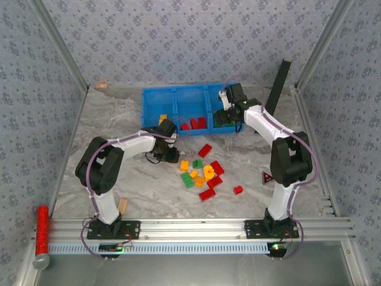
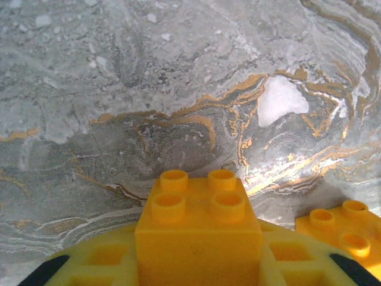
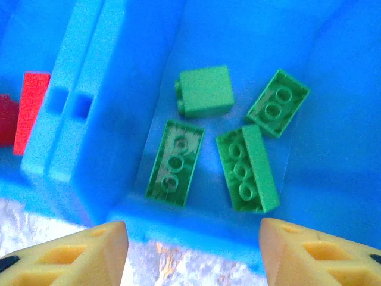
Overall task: Sort the legos into containers by color
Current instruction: Pick up the lego from the center of the table, then place the lego in the container.
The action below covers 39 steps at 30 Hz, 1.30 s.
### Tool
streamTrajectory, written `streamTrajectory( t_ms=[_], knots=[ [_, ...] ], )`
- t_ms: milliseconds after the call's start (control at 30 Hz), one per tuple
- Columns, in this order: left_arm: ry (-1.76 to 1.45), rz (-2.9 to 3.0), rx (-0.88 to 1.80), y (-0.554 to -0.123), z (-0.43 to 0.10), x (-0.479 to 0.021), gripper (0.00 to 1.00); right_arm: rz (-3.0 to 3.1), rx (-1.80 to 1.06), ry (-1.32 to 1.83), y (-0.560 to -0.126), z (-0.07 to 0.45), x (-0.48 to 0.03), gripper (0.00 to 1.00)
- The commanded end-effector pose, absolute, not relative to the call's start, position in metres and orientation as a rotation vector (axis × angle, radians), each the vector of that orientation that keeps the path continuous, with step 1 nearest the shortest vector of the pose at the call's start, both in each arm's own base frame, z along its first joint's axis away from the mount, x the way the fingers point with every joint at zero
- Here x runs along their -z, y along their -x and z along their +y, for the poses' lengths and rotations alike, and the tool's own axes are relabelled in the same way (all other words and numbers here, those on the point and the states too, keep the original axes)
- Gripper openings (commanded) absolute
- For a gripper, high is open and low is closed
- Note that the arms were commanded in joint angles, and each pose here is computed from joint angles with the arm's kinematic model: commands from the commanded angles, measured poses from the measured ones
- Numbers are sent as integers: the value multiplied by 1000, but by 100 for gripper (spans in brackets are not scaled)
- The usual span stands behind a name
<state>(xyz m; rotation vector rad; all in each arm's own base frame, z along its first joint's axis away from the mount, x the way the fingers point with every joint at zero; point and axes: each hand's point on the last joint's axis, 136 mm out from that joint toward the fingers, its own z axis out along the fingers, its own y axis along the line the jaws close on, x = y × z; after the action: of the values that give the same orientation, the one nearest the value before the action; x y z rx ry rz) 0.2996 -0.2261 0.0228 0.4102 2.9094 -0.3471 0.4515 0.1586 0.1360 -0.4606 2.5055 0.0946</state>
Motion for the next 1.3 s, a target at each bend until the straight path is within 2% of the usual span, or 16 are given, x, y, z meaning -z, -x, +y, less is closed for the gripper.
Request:
streamTrajectory(
  t_ms=[0,100,233,433,567,800,900,1267],
  knots=[
    [-413,2961,310,-290,-215,-10,27,2506,-77,424,-423,156,-157,64],
    [-394,2937,284,-295,-208,-21,23,2529,-96,380,-394,161,-160,64],
    [-362,2840,290,-314,-206,-61,20,2555,-173,230,-354,177,-156,65],
    [-315,2645,322,-351,-205,-136,20,2557,-262,99,-311,199,-143,68],
    [-271,2553,315,-375,-196,-165,20,2602,-281,61,-291,204,-129,69],
    [-176,2511,252,-417,-171,-171,20,2628,-352,-132,-285,210,-113,72],
    [-162,2522,212,-432,-166,-163,20,2617,-383,-235,-291,214,-108,78],
    [-170,2581,187,-472,-170,-126,19,2625,-424,-440,-321,233,-74,79]
  ],
)
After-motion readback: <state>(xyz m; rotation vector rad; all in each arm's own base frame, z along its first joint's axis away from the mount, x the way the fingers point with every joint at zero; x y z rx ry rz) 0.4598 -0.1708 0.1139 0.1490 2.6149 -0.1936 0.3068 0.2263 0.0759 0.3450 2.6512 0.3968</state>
